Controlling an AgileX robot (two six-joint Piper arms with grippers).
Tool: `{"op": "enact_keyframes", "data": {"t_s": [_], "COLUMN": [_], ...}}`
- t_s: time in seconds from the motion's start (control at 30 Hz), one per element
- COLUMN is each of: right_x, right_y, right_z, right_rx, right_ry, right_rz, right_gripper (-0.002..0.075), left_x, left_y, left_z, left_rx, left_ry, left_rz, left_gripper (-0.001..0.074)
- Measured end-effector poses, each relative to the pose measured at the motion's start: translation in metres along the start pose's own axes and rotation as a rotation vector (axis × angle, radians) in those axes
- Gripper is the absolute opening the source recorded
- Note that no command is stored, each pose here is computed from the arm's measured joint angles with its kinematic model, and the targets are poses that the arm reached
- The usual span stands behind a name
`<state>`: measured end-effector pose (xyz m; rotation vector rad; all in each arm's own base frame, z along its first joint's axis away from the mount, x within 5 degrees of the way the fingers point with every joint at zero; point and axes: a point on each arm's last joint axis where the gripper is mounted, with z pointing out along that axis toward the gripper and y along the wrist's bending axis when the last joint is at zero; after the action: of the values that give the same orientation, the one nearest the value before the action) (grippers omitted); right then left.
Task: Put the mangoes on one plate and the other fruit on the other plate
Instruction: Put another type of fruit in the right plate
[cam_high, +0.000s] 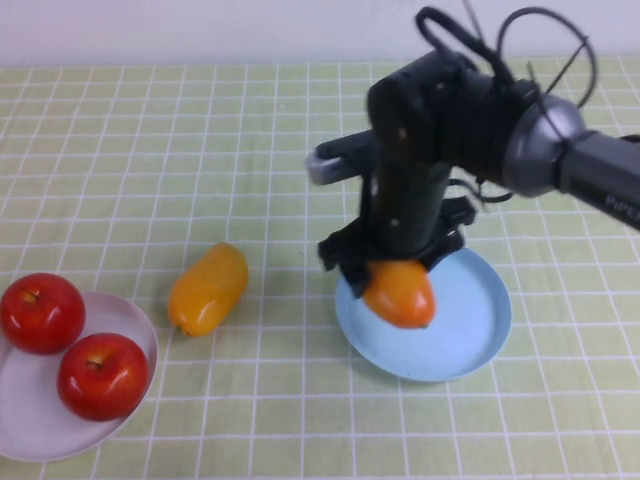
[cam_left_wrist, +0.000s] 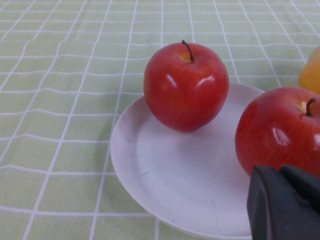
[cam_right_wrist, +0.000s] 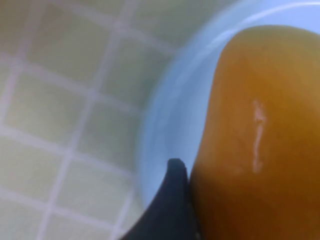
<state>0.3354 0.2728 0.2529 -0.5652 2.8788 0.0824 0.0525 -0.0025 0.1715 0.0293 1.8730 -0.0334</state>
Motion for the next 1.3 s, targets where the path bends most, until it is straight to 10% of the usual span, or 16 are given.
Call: {"op": "enact_keyframes", "data": {"t_s": [0.17,0.87,1.3], "right_x": [-0.008,-0.008,-0.031], "right_y": [-0.028,-0.024,0.049], "right_z": [0.013,0.003,-0.044], "right_rx": [0.046,-0.011,-0.417], "right_ry": [0.024,0.015,-0.181], "right_rz": [0.095,0.091,0.164], "right_gripper": [0.0582,0.0688,0.0664], "left_x": [0.000,0.000,0.000], "left_y": [0.000,0.000,0.000], "left_z": [0.000,0.000,0.000], "left_rx": [0.000,0.000,0.000], "left_ry": [0.000,0.000,0.000], "left_rz": [0.000,0.000,0.000], "left_gripper": [0.0000,0.0000,-0.0001]}}
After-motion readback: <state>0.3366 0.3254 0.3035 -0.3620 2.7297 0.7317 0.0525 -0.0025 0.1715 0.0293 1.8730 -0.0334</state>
